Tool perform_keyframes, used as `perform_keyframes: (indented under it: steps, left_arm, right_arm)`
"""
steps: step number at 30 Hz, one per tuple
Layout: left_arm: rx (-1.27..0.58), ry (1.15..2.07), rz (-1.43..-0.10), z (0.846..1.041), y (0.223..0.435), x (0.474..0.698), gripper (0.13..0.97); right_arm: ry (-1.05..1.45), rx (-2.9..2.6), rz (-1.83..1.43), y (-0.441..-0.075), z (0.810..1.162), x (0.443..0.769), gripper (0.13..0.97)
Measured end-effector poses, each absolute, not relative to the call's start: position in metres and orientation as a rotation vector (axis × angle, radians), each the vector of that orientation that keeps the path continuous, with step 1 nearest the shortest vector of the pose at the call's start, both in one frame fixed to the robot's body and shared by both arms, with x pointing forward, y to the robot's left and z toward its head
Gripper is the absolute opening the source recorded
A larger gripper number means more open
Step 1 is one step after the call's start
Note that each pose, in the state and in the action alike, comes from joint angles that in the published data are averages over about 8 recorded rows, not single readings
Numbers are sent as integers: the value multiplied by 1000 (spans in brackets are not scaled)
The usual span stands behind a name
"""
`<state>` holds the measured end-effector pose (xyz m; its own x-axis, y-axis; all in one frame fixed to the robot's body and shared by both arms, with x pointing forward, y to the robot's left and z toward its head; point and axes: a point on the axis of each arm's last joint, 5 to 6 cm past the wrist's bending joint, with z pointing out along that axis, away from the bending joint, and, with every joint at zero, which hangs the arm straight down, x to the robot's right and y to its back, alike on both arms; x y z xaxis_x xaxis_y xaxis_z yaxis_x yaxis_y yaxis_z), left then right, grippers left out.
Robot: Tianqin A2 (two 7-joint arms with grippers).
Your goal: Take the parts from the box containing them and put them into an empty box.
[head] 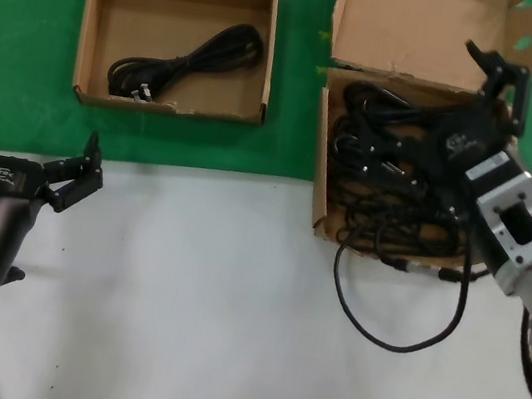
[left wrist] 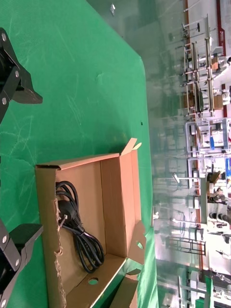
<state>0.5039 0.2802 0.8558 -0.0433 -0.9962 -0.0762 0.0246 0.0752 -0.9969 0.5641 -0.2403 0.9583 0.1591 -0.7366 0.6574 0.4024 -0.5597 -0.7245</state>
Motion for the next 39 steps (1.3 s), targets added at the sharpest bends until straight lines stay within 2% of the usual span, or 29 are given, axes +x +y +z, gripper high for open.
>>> perform_keyframes:
  steps: [11,29,39]
  left_arm:
    - [-1118,1257,-1195,856,280,503,941]
    - [-1124,1254,-1193,855,280,502,966]
    - [-1124,1253,-1193,855,280,502,966]
  right_arm:
    - [600,-1452,-1456,-253,925,550,966]
    - [1019,-1309,-1287,-274,870,519,966]
    - [1074,-1287,-1266,-277,863,514,966]
